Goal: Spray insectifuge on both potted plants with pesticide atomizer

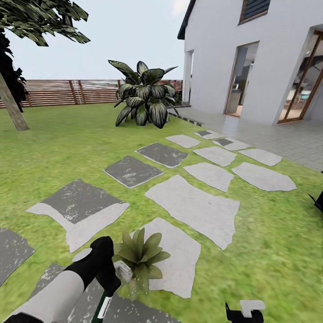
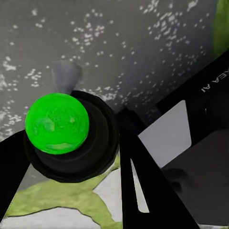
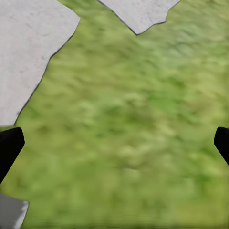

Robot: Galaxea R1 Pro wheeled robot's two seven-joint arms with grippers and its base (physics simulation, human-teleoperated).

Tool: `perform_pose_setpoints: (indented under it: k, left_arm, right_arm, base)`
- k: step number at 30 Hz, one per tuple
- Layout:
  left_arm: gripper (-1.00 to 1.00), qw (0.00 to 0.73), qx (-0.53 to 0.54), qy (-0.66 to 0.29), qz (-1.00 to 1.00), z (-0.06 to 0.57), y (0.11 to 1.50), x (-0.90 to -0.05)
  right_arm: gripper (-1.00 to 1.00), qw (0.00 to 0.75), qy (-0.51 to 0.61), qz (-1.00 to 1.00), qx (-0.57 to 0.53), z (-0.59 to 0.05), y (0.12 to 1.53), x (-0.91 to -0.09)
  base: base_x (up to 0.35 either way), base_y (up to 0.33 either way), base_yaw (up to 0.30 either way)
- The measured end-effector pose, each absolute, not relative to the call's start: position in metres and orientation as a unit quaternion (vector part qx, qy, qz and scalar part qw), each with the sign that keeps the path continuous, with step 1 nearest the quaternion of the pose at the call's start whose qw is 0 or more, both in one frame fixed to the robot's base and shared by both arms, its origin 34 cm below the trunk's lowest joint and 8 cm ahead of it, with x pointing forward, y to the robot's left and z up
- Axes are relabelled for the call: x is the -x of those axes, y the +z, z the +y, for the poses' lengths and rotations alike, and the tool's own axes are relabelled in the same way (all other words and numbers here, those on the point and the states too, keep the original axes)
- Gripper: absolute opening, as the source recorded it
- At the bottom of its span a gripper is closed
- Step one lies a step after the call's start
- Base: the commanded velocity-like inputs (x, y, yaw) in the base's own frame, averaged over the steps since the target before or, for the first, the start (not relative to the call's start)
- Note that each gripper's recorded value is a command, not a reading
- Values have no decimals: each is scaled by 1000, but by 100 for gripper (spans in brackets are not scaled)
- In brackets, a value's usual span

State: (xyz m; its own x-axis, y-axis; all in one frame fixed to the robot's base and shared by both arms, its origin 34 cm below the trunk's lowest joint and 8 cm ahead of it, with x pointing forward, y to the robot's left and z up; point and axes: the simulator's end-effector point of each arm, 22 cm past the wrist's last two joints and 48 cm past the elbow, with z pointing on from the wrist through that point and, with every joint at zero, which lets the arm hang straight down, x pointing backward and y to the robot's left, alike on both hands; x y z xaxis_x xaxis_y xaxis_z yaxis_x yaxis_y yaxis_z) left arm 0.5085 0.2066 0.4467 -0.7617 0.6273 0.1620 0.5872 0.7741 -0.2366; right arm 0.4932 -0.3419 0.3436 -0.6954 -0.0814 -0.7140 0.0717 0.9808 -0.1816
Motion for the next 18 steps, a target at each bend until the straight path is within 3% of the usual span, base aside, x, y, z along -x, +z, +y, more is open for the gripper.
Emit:
perform_pose_setpoints:
  k: [9, 18]
  left_arm:
    - [-100, 58, 323, 79, -941, 198, 505, -590]
    - [-100, 80, 330, 94, -936, 180, 510, -587]
  right_arm:
    - [100, 391, -98, 915, 3, -342, 344, -493]
    - [100, 391, -98, 915, 3, -342, 344, -494]
  base:
    - [-3, 0, 0]
    - [0, 0, 0]
